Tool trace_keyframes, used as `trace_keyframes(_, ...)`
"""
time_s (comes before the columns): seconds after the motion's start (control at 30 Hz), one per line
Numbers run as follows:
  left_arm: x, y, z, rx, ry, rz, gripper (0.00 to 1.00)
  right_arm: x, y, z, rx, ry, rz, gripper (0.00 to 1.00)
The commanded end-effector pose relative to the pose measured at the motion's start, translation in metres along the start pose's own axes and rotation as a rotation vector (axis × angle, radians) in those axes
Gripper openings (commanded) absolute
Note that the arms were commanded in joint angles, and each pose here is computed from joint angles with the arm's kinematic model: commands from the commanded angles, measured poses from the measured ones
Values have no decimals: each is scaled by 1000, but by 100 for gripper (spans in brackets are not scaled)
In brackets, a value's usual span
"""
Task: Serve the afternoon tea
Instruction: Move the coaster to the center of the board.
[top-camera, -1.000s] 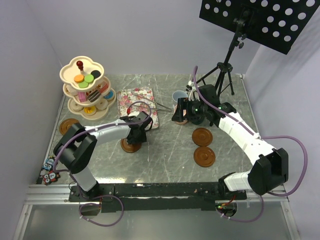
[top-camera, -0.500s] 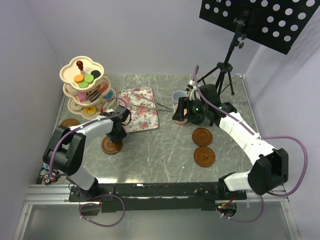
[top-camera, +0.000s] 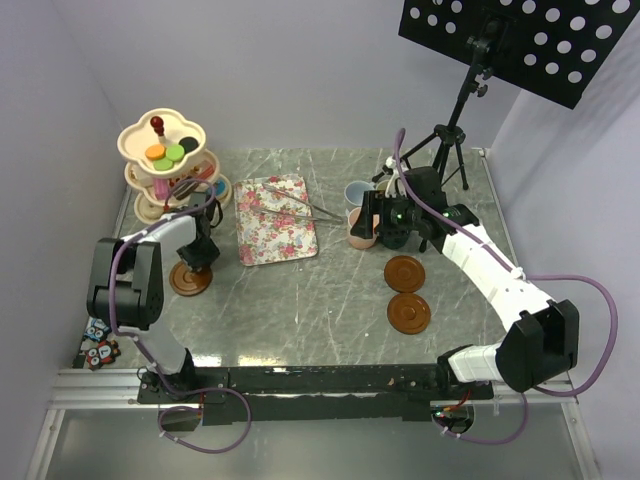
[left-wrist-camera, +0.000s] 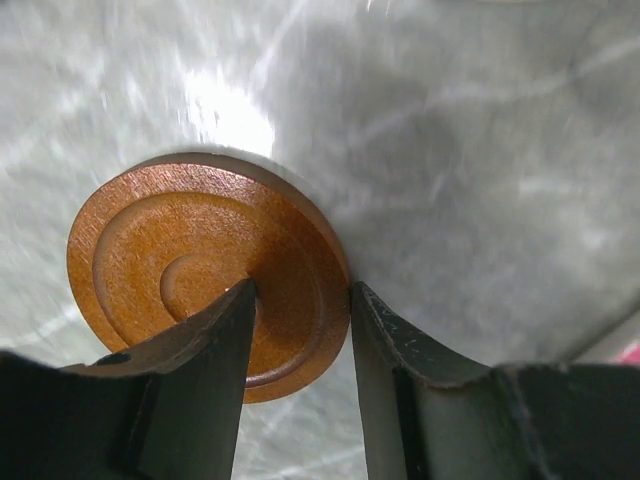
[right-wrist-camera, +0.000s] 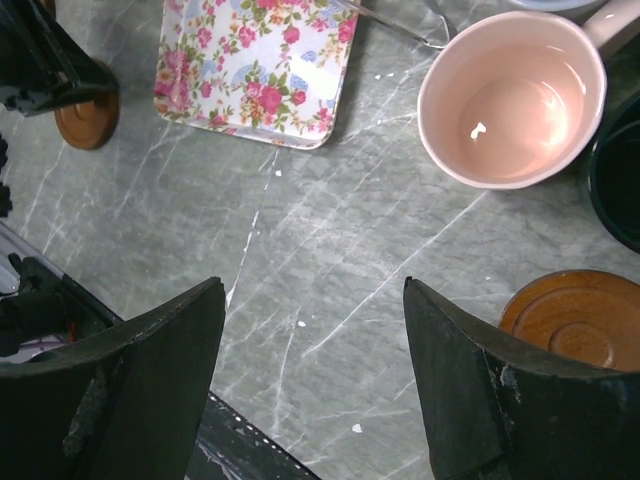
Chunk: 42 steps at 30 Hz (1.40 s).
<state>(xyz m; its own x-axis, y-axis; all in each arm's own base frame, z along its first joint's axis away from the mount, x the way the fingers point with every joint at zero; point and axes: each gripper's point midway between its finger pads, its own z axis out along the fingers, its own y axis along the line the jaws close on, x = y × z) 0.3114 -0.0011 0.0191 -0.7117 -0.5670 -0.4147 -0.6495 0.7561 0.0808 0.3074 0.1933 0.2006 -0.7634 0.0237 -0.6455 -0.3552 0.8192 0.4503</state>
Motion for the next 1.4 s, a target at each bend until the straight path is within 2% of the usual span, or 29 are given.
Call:
trace_keyframes(0.0,-37,-12,17,28,-72,39,47,-19,-2,-13,16,-82,-28,79)
trace_keyframes(0.37,-72,-24,30,23,-119,67,43,-1,-25,-8,84,-37,-16,79)
trace_keyframes(0.53,-76,-30,14,79,-157,50,44,11,-33,-12,114,-13,-15,80)
trace_keyframes(0.67,-79,-32,-14,132,-223,43,51,29,-37,-19,127,29,-9,80)
trace_keyframes(0.87,-78,-38,-52,203,-280,50,59,80,-44,-24,133,149,36,80)
trace_keyframes(1.03,-72,-33,-77,246,-304,26,66,90,-50,-14,136,161,57,81)
trace_keyframes(1.23,-76,-20,-118,330,-382,-26,92,84,-69,22,163,207,58,79)
trace_keyframes(1.37,-81,-6,-142,352,-437,-62,100,83,-84,41,208,224,57,75)
